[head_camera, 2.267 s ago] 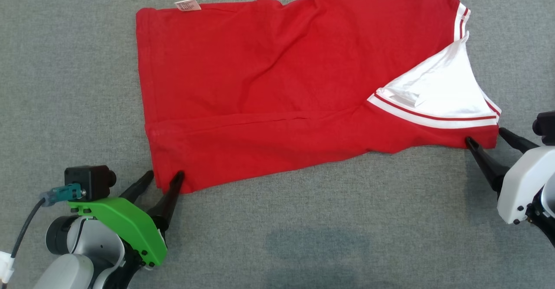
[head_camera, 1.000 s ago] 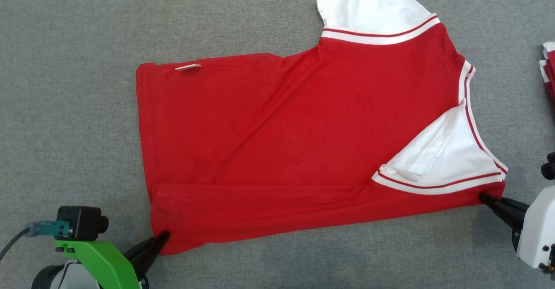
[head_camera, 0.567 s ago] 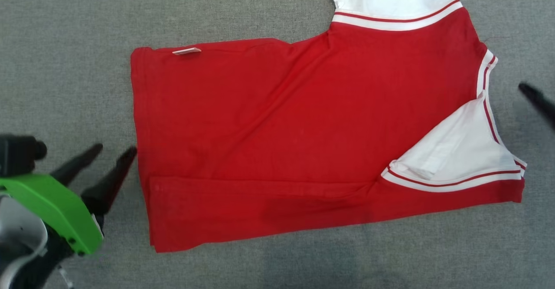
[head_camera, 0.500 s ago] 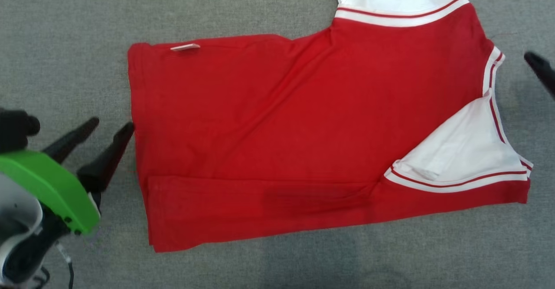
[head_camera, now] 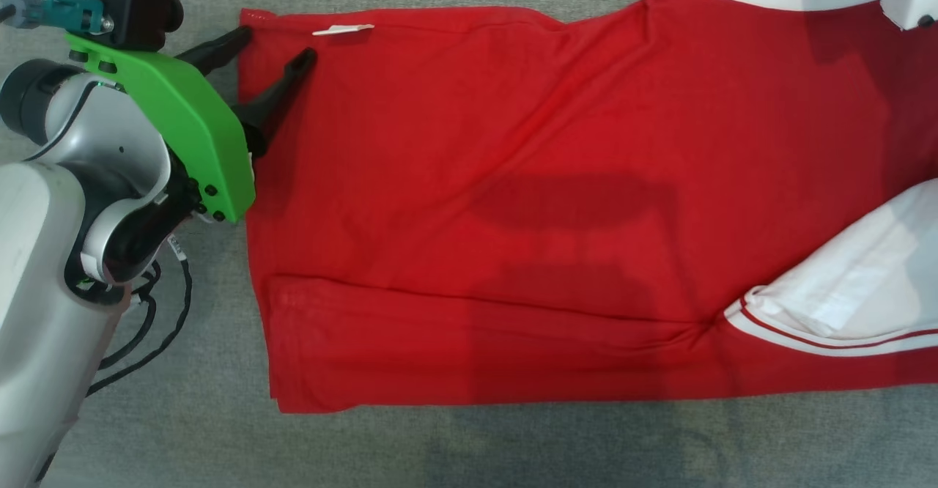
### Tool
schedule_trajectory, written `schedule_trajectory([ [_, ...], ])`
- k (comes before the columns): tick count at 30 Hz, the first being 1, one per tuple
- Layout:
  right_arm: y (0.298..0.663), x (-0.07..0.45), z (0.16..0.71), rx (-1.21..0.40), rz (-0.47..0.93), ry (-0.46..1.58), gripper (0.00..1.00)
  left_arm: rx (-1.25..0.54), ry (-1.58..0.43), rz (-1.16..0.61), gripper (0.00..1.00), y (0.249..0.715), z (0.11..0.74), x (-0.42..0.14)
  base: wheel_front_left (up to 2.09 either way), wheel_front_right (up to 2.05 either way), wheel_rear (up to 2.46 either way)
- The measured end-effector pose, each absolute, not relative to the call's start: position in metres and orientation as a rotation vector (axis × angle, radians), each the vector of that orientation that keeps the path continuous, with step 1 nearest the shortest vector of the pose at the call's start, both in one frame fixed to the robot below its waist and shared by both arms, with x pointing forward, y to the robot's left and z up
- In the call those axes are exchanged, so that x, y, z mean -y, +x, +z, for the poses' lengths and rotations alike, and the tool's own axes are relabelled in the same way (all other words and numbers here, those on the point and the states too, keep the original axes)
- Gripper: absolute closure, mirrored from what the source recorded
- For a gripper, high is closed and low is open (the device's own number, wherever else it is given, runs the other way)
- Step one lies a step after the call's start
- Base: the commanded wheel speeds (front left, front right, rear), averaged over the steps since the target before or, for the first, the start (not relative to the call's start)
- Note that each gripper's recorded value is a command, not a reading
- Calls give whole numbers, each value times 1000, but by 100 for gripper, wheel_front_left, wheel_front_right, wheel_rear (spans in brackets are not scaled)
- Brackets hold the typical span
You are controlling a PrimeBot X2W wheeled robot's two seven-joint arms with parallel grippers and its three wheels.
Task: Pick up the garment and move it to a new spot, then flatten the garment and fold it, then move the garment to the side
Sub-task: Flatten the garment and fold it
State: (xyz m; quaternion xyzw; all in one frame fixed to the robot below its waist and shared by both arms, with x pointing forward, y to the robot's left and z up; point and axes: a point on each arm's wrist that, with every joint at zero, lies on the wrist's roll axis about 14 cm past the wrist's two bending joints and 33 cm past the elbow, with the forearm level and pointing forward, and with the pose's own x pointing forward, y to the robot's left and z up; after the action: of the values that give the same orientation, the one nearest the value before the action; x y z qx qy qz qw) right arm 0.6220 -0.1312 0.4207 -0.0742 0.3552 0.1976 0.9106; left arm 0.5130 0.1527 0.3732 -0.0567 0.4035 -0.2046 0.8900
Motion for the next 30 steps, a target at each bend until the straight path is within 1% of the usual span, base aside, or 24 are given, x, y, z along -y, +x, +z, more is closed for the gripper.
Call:
schedule_trajectory([
  [6, 636, 98, 401, -774, 457, -144, 0, -848, -76, -378, 0, 512, 368, -171, 0, 0, 0],
  [13, 641, 90, 389, -814, 456, -121, 0, -868, -82, -383, 0, 507, 366, -169, 0, 0, 0],
  [14, 644, 89, 386, -813, 445, -117, 0, -865, -90, -395, 57, 508, 366, -164, 0, 0, 0],
  [15, 645, 89, 386, -812, 441, -111, 0, -863, -95, -397, 92, 508, 366, -162, 0, 0, 0],
  [16, 646, 90, 386, -811, 435, -110, 0, -865, -100, -406, 100, 508, 365, -160, 0, 0, 0],
  [17, 649, 91, 385, -807, 428, -106, 0, -868, -101, -409, 100, 509, 364, -159, 0, 0, 0],
  [18, 651, 93, 385, -801, 420, -103, 16, -868, -103, -415, 100, 510, 364, -158, 0, 0, 0],
  [19, 653, 95, 385, -796, 410, -108, 46, -868, -110, -421, 100, 510, 363, -156, 0, 0, 0],
  [20, 654, 99, 385, -791, 399, -112, 33, -868, -114, -424, 100, 510, 363, -154, 0, 0, 0],
  [21, 656, 103, 385, -787, 385, -113, 12, -865, -115, -423, 100, 511, 363, -154, 0, 0, 0],
  [22, 656, 108, 386, -789, 374, -117, 0, -861, -115, -425, 100, 511, 364, -154, 0, 0, 0],
  [29, 656, 112, 382, -802, 358, -93, 0, -862, -127, -419, 100, 512, 362, -155, 0, 0, 0],
  [30, 655, 109, 382, -799, 364, -88, 31, -862, -128, -419, 100, 512, 361, -155, 0, 0, 0],
])
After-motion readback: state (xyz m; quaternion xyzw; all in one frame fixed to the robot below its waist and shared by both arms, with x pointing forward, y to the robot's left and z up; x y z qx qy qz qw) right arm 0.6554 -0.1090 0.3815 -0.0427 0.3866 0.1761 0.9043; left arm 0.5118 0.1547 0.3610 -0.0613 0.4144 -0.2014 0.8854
